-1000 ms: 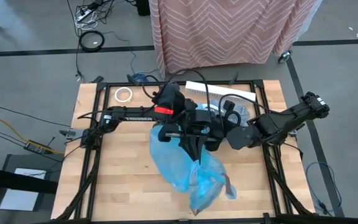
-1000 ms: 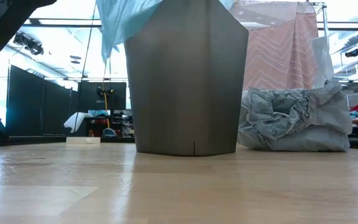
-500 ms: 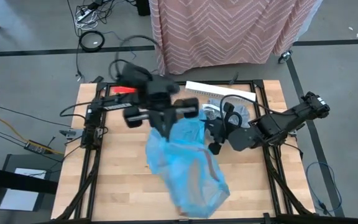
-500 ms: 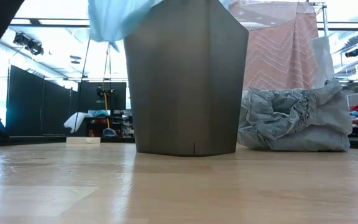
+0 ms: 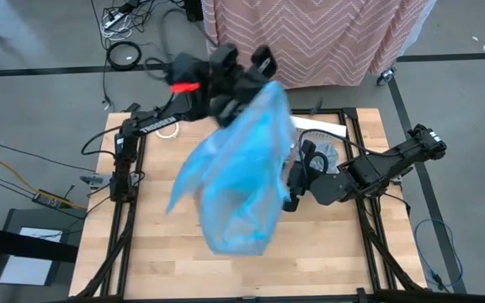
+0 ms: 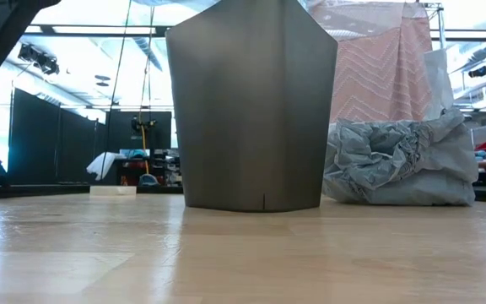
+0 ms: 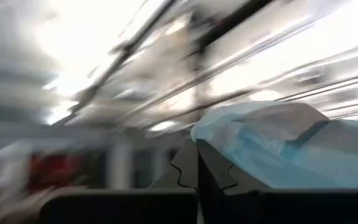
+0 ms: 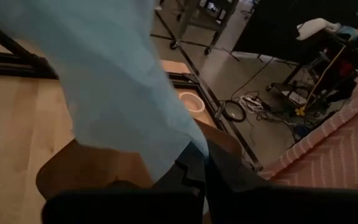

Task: Place trash/remove bag and relplace
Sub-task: Insert the new blue trash bag into the black trash bin

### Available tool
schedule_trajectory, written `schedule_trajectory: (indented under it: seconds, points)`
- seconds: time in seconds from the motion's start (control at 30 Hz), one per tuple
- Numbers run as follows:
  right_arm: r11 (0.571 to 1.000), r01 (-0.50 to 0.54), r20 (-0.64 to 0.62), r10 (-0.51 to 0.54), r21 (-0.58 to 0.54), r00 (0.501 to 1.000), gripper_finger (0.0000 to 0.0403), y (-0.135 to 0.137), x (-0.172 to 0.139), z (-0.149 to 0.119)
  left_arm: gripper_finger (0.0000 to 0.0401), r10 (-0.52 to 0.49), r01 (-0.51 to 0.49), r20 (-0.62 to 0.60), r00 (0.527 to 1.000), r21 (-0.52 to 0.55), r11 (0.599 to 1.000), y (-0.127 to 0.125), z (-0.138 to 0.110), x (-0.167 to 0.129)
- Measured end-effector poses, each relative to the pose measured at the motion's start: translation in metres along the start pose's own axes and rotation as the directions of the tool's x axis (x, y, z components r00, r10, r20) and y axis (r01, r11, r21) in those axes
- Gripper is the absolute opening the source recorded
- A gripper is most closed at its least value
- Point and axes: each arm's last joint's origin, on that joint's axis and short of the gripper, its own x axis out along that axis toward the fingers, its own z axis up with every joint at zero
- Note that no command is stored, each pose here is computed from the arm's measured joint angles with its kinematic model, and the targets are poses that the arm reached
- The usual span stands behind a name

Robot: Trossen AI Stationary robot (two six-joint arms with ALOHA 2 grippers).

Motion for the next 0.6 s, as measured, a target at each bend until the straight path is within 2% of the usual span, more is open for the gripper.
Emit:
schedule_trajectory:
  seconds: [0.07, 0.1, 0.17, 0.23, 0.3, 0.37, 0.47, 0.6]
  points:
    - [1.000, -0.002, 0.001, 0.002, -0.001, 1.000, 0.0000, 0.000, -0.001, 0.000, 0.0000, 0.176, -0.174, -0.076, 0.981, 0.040, 0.984, 0.011, -0.003, -0.006]
    - [1.000, -0.004, 0.001, 0.004, -0.003, 1.000, 0.0000, 0.001, -0.001, 0.000, 0.0000, 0.283, -0.275, -0.113, 0.953, 0.080, 0.958, 0.015, -0.005, -0.009]
    - [1.000, -0.006, 0.002, 0.006, -0.003, 1.000, 0.0000, 0.001, -0.001, 0.000, 0.0000, 0.481, -0.457, -0.182, 0.858, 0.158, 0.875, 0.017, -0.005, -0.015]
    - [1.000, -0.006, 0.004, 0.006, 0.000, 1.000, 0.0000, 0.002, -0.001, 0.000, 0.0000, 0.588, -0.541, -0.258, 0.766, 0.234, 0.808, 0.017, -0.009, -0.021]
    - [1.000, -0.006, 0.007, 0.006, 0.000, 1.000, 0.0000, 0.002, -0.001, 0.001, 0.0000, 0.631, -0.593, -0.364, 0.686, 0.224, 0.773, 0.016, -0.017, -0.027]
    - [1.000, -0.004, 0.008, 0.004, -0.003, 1.000, 0.0000, 0.001, -0.001, 0.001, 0.0000, 0.576, -0.605, -0.506, 0.642, 0.128, 0.786, 0.013, -0.025, -0.035]
    - [1.000, 0.006, 0.009, -0.006, 0.005, 1.000, 0.0000, -0.001, 0.002, 0.001, 0.0000, 0.399, -0.531, -0.646, 0.651, -0.011, 0.847, 0.005, -0.033, -0.041]
    - [1.000, 0.002, 0.002, -0.002, 0.010, 1.000, 0.0000, -0.003, 0.006, 0.001, 0.0000, 0.201, -0.423, -0.726, 0.658, -0.136, 0.896, -0.006, -0.045, -0.041]
